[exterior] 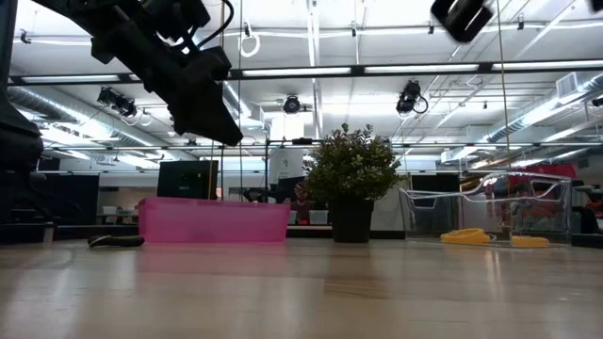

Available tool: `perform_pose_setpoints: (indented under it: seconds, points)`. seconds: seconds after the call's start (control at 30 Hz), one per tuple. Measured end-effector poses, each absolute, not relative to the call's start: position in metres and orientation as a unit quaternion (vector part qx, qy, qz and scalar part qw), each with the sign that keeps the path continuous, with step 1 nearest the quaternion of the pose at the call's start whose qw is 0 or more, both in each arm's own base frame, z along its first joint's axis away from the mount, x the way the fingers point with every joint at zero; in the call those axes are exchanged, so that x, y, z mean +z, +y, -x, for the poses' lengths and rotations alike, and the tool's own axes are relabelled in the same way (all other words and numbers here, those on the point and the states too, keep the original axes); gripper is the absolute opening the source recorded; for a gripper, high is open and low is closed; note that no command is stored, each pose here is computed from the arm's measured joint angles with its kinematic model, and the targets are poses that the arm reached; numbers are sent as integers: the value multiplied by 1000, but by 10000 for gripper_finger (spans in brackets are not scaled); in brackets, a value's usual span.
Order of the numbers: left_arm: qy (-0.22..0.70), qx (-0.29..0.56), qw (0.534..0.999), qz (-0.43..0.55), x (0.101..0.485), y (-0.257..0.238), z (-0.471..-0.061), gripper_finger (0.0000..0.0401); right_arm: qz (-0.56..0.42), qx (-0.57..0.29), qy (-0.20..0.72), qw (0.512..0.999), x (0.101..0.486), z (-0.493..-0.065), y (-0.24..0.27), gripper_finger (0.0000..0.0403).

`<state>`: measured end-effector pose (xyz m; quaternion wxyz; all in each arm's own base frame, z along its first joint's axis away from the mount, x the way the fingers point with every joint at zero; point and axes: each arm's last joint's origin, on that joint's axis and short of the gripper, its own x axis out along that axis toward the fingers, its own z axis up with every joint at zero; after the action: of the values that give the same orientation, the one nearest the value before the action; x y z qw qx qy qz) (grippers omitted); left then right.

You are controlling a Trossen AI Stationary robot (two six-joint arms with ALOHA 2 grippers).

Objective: Sort spring keychains
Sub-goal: Put the black spring keychain into the pink bin

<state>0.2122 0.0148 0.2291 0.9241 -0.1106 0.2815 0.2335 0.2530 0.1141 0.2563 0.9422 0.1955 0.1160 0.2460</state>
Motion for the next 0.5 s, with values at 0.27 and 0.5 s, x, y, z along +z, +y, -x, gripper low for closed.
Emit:
perform_pose_setpoints:
  seconds: [0.27, 0.5]
  points:
    - [284, 211, 930, 103, 229, 4, -213, 140, -165, 168, 182, 955, 288, -229, 172, 162]
    - [283, 205, 932, 97, 229, -3, -212, 140, -237, 85, 254, 934, 288, -190, 204, 162]
